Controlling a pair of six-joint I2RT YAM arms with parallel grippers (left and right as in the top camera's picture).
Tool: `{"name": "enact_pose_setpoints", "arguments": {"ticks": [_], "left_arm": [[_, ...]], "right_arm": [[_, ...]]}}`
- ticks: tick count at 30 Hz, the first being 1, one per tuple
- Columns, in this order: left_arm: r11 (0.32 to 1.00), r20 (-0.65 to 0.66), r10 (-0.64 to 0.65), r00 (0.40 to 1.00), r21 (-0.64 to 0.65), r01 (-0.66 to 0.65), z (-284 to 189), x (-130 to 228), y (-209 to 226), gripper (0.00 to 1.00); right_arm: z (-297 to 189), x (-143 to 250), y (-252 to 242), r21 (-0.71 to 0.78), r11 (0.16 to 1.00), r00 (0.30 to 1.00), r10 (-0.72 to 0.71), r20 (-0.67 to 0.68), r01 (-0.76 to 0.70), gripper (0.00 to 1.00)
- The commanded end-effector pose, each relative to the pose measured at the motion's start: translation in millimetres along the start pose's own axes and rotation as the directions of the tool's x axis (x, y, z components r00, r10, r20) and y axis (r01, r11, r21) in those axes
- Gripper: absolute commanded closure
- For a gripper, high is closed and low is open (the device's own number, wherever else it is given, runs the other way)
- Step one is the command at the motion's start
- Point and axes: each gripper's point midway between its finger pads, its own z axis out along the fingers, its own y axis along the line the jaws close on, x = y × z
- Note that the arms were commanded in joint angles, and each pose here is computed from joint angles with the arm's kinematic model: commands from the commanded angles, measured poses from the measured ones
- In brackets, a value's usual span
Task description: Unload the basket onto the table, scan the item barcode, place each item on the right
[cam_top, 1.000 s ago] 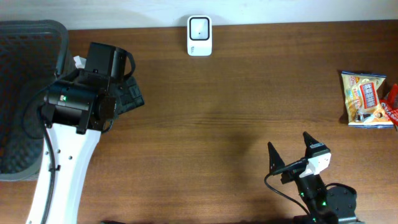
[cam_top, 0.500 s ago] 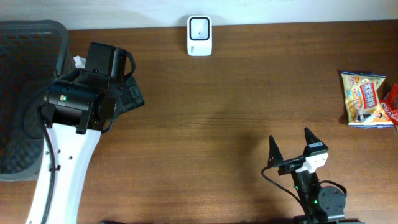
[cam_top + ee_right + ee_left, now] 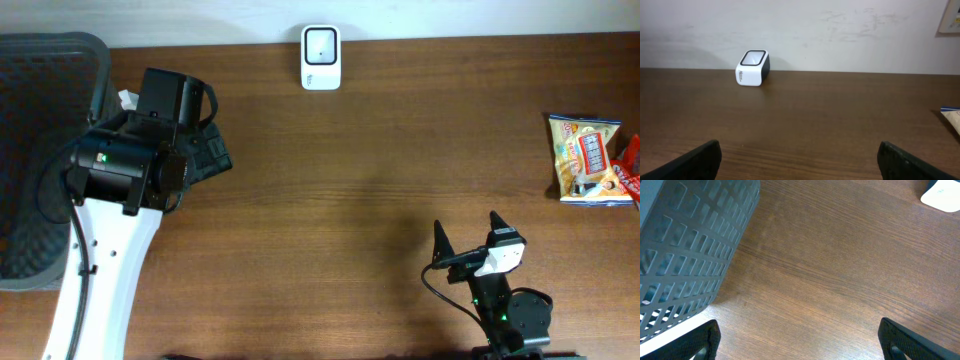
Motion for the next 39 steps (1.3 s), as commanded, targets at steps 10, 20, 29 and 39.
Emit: {"name": "enact_pose_setpoints", "arguments": {"ticks": [10,20,29,39], "left_arm": [[1.000,0.018,-0.008,1.000,0.010,0.008,-6,-3,2,0.01],[1.000,0.018,-0.008,1.000,0.010,0.008,-6,-3,2,0.01],[1.000,0.018,-0.008,1.000,0.010,0.008,-6,-3,2,0.01],[1.000,-0.045,0.010,0.999,-0.006,-0.011,-6,12,7,0.01]], "right_arm": [[0,3,-8,0.042,0.999,1.000,-0.006,-0.004,0.006,0.02],[0,3,-5,0.026,1.000,1.000,-0.006,-0.002,0.007,0.01],[0,3,-5,0.026,1.000,1.000,-0.006,-0.002,0.007,0.01],[0,3,-5,0.026,1.000,1.000,-0.006,-0.003,0.006,0.02]]}}
